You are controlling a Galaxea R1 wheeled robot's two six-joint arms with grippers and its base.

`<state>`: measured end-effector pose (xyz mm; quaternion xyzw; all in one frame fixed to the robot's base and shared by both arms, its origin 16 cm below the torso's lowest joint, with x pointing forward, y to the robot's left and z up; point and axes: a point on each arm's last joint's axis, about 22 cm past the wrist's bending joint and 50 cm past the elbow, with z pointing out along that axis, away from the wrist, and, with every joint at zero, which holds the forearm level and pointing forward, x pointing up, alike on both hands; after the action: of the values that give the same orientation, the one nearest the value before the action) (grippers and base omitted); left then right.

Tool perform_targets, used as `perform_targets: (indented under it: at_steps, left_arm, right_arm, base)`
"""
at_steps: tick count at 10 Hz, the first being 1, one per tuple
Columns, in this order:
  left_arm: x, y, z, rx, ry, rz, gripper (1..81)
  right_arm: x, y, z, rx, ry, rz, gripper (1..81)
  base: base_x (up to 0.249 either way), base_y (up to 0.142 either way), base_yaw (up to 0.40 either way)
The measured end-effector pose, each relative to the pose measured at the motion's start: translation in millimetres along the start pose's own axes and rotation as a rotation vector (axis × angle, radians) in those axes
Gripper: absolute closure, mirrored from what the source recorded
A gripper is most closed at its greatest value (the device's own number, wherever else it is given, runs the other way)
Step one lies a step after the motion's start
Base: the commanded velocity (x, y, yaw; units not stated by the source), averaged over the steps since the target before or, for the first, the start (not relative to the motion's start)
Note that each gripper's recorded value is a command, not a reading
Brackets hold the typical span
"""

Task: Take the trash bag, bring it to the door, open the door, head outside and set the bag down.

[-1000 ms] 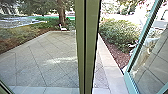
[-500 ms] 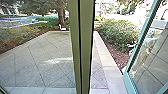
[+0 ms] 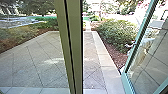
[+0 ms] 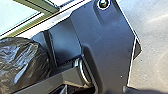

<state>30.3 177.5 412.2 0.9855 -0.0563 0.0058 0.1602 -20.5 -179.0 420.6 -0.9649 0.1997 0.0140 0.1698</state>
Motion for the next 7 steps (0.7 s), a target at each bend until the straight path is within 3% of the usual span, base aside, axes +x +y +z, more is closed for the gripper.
perform_targets:
  at_steps: [7]
  left_arm:
    - [0.2,3.3,0.7,-0.004,0.002,0.000,81.1]
  right_arm:
    - [-1.4,-4.2,1.3,0.005,-0.001,-0.010,1.0]
  base:
    - [0.000,-0.138,0.000]
